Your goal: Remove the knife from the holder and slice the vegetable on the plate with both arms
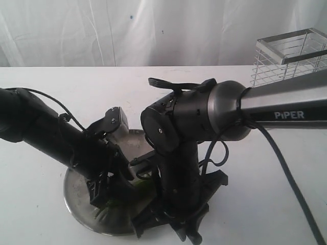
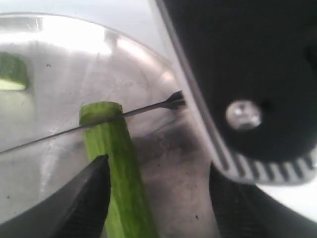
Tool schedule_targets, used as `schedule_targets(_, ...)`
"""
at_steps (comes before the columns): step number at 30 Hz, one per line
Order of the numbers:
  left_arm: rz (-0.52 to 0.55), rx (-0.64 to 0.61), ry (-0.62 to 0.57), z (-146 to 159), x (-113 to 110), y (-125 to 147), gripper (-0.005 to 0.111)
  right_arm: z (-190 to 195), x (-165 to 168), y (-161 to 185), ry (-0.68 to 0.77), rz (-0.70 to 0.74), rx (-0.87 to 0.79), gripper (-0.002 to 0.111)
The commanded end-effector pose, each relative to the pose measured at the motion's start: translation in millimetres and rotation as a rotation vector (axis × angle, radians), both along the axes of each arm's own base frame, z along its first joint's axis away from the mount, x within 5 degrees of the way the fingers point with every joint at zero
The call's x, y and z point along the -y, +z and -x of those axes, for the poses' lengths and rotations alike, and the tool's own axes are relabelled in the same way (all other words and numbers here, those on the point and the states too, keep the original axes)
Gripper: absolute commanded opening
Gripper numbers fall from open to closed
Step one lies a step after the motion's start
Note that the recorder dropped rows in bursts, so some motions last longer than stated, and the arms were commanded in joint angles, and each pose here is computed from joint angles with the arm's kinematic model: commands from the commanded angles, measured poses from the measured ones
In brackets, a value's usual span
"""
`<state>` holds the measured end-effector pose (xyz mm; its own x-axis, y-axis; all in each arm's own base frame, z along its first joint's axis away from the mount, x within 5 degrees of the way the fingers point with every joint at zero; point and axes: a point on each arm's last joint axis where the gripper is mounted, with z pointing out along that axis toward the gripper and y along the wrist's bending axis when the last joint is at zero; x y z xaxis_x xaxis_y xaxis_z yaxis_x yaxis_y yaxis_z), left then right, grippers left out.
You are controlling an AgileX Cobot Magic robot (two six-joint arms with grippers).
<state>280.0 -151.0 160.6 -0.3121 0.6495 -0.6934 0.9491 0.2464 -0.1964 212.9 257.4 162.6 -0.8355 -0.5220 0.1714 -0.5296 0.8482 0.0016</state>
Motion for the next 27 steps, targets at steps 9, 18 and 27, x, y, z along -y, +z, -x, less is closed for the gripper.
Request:
schedule_targets(9,-0.208,0.171,0.002,4.6,19.2,-31.7,0.054,-4.4,-0.2,2.6,0.01,-0.017,0.023,0.0)
schedule_targets(18,-0.232,0.174,0.122,-1.6,15.5,-28.5,0.0,-11.4,-2.0,4.8,-0.022,-0.044,0.111,0.0)
schedule_targets(27,-0.293,0.294,0.187,-10.9,5.6,-16.6,0.0,-17.8,5.6,27.7,-0.051,-0.04,0.252,0.0)
